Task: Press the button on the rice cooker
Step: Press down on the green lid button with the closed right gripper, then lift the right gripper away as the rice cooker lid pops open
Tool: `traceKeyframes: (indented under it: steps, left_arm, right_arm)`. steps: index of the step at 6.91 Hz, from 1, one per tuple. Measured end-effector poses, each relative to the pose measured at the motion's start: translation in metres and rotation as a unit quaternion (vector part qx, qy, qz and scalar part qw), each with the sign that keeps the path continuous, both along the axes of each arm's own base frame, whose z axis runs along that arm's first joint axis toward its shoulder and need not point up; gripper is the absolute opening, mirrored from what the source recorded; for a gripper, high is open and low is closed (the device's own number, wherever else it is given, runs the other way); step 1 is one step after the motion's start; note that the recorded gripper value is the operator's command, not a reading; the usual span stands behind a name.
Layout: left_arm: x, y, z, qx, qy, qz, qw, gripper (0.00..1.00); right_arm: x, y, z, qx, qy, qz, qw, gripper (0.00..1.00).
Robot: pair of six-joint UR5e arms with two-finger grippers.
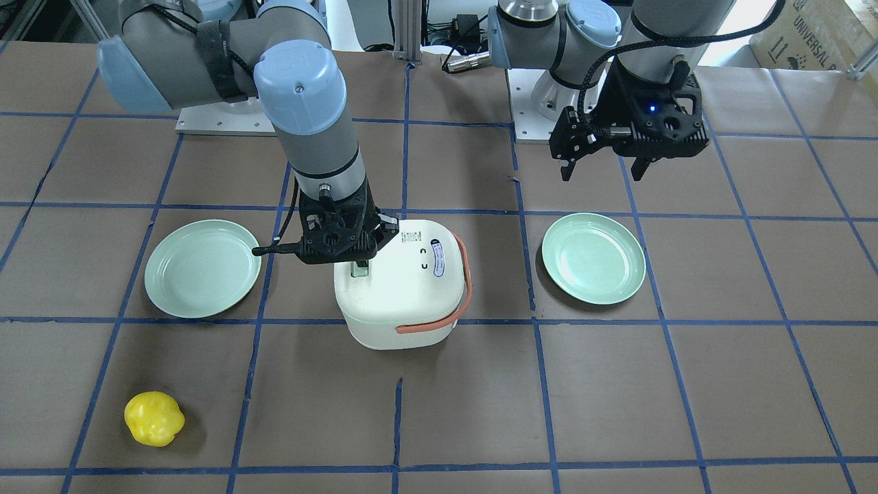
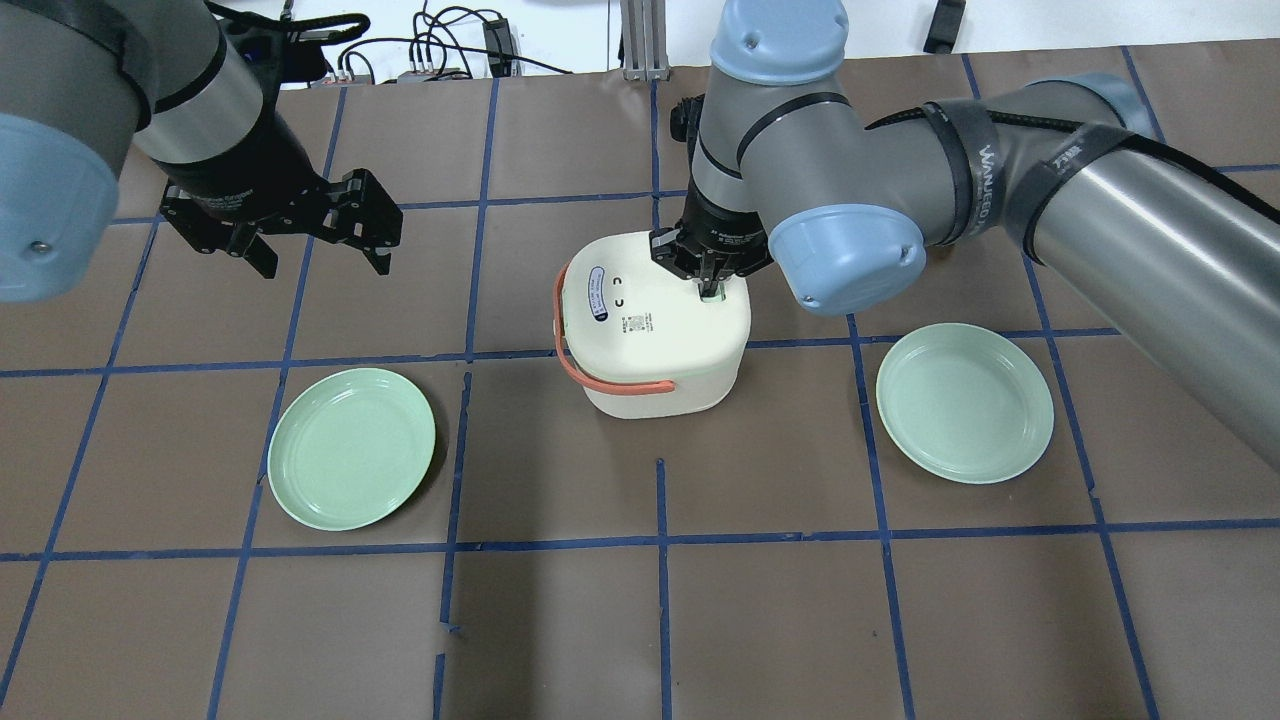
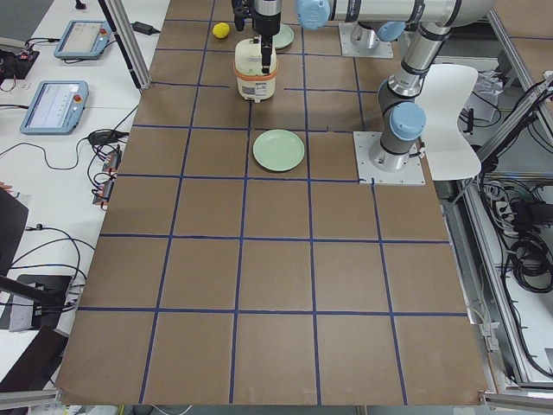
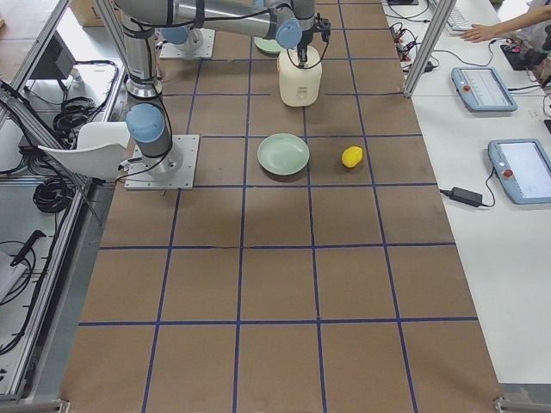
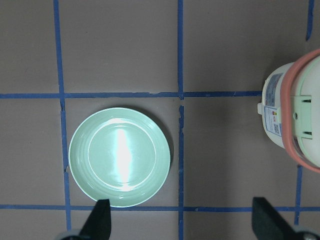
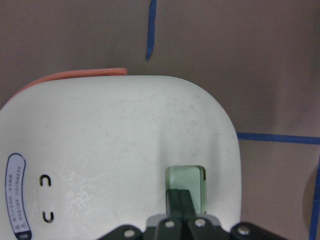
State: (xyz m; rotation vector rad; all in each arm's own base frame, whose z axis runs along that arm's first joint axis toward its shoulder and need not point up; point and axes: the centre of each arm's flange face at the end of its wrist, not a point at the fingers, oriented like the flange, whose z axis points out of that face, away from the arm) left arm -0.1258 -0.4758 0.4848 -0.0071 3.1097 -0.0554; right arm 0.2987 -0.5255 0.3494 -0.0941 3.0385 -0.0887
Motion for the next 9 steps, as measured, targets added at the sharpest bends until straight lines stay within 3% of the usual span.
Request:
traceKeyframes:
  steps: [3, 7, 8, 9]
  left_arm:
    - [0.0, 0.0, 0.0, 0.0, 0.0, 0.0, 1.0, 1.0]
    - [0.0, 0.0, 0.0, 0.0, 0.0, 0.0, 1.0, 1.0]
    - [0.0, 0.0, 0.0, 0.0, 0.0, 0.0, 1.0, 1.0]
    - [0.0, 0.0, 0.0, 0.0, 0.0, 0.0, 1.0, 1.0]
  right_arm:
    - [-0.004, -0.009, 0.008, -0.016, 0.011, -0.001, 0.9998, 0.01]
    - [-0.016, 0.008, 0.038, -0.004, 0.015, -0.007, 0.9999, 0.02]
    - [-0.022, 0.015, 0.051, 0.001, 0.016, -0.01, 0.9998, 0.04]
    - [-0.029, 0.02, 0.065, 0.007, 0.016, -0.013, 0.9998, 0.15]
